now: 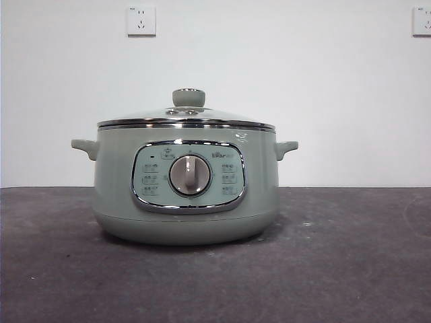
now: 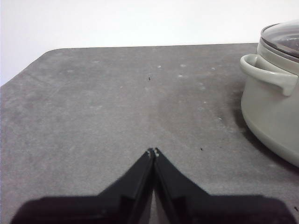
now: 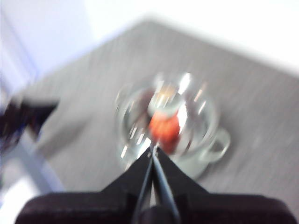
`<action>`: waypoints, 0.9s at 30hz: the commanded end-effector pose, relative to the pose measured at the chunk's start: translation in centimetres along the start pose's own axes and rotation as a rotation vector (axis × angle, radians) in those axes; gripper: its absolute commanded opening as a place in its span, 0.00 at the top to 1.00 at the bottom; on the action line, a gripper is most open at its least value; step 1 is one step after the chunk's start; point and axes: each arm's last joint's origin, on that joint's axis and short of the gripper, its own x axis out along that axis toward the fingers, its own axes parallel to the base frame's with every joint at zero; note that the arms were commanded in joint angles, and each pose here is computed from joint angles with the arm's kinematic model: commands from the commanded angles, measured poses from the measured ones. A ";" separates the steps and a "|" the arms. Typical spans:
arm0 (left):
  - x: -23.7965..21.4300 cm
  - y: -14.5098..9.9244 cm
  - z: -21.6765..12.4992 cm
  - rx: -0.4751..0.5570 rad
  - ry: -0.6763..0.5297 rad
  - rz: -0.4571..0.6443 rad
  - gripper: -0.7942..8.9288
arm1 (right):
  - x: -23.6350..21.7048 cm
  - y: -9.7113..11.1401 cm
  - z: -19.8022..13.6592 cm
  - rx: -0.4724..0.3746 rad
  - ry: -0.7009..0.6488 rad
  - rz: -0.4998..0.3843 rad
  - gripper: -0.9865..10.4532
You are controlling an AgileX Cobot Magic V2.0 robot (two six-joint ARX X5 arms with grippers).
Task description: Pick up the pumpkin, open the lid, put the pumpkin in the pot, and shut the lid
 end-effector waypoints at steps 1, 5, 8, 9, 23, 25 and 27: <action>0.1 0.0 -0.5 -0.008 0.011 0.001 0.92 | -0.7 -0.5 -1.1 0.042 -0.094 -0.083 0.91; 0.1 0.0 -0.5 -0.007 0.011 0.001 0.92 | -0.9 -1.1 -4.0 0.027 -0.203 -0.207 0.91; 0.1 0.0 -0.5 -0.008 0.011 0.001 0.92 | -0.3 -1.5 -6.8 0.008 -0.274 -0.281 0.91; 0.1 0.0 -0.5 -0.007 0.011 0.001 0.92 | 0.0 -1.7 -8.0 0.002 -0.296 -0.305 0.91; 0.1 0.0 -0.5 -0.007 0.011 0.001 0.92 | 5.4 -2.5 -23.8 0.063 -0.265 -0.465 0.91; 0.1 0.0 -0.5 -0.007 0.011 0.001 0.92 | 5.9 -2.6 -25.1 0.077 -0.251 -0.493 0.91; 0.1 0.0 -0.5 -0.008 0.011 0.001 0.92 | 6.5 -2.8 -26.5 0.099 -0.241 -0.526 0.91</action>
